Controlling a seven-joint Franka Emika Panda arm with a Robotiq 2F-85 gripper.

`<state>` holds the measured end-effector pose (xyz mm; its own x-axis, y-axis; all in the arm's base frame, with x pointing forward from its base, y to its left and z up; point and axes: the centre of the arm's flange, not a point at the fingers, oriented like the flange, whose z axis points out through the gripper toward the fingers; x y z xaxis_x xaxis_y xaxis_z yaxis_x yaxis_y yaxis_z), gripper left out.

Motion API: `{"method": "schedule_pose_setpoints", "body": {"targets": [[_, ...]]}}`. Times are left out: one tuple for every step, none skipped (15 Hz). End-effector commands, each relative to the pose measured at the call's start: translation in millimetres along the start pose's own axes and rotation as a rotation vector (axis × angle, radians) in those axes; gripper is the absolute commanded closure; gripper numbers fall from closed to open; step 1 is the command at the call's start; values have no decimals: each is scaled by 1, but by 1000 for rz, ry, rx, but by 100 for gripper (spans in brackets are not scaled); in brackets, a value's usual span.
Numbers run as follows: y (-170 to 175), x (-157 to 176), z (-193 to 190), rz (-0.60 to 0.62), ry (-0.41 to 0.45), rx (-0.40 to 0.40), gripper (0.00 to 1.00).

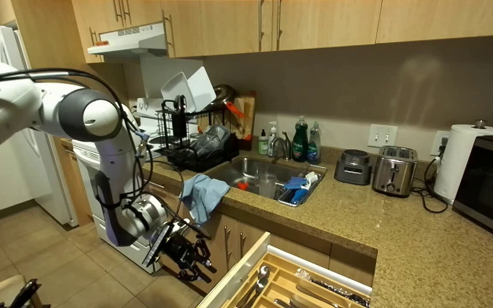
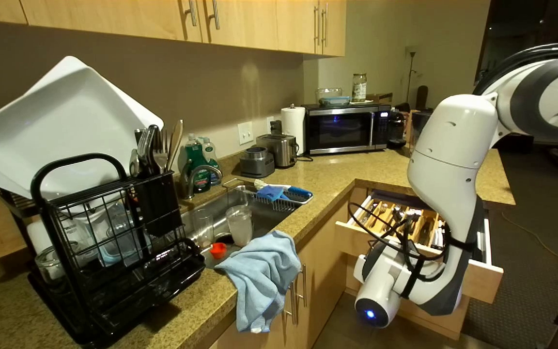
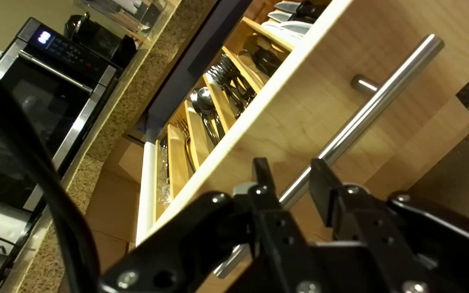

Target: Close the open drawer on the right

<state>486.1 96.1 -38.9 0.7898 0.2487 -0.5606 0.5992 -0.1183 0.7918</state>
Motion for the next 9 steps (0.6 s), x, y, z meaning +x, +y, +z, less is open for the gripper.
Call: {"method": "schedule_pose_setpoints", "body": {"targets": [[2, 1, 6, 1, -54, 32, 98], [3, 3, 9, 7, -64, 37, 99], [4, 3, 12, 13, -73, 41, 100], [6, 4, 16, 19, -82, 42, 100], [7, 5, 20, 27, -88, 42, 100], [9, 6, 25, 33, -96, 43, 100], [10, 6, 30, 38, -102, 43, 100], [11, 7, 36, 43, -111, 42, 100], [12, 7, 41, 46, -120, 42, 100]]}}
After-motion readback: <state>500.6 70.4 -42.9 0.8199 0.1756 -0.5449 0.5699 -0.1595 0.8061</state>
